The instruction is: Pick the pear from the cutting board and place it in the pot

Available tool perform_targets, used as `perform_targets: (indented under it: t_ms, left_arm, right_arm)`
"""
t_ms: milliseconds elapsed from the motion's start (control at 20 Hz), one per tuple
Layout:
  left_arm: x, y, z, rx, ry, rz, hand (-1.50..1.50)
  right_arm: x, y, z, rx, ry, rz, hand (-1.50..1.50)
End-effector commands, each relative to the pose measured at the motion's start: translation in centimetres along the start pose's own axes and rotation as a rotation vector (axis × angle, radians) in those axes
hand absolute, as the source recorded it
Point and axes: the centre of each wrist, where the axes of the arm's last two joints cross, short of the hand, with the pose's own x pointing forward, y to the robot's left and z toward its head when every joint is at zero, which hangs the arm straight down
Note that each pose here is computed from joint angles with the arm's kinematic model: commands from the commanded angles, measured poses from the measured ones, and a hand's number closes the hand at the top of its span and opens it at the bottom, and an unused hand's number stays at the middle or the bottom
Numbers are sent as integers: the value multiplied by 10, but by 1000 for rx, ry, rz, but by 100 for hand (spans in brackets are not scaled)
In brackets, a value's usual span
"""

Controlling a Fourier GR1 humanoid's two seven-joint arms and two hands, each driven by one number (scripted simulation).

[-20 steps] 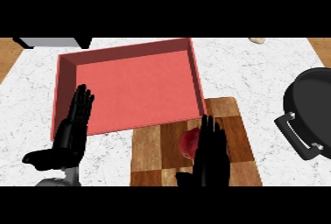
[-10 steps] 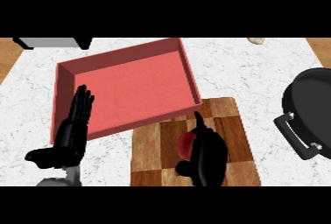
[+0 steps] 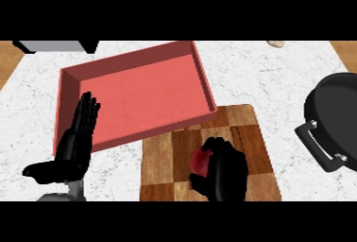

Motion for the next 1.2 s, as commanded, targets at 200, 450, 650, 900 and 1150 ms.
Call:
perform_targets:
  t_ms: [200, 450, 650, 900, 1150]
  left_arm:
    - [-1, 1, 4, -34, 31, -6, 0]
    - [-5, 17, 11, 11, 54, -11, 0]
    - [-8, -7, 19, 23, 45, -21, 0]
    - [-9, 0, 22, 33, 51, -20, 0]
    - [-13, 0, 13, 7, 48, -1, 0]
  right_arm:
    - [-49, -3, 18, 414, -446, 128, 150]
    - [-71, -77, 9, 266, -571, 29, 150]
    - [-62, -116, 16, 92, -586, -17, 150]
    - [-71, -156, 24, -25, -490, 23, 150]
    - [-78, -191, 0, -104, -368, 30, 150]
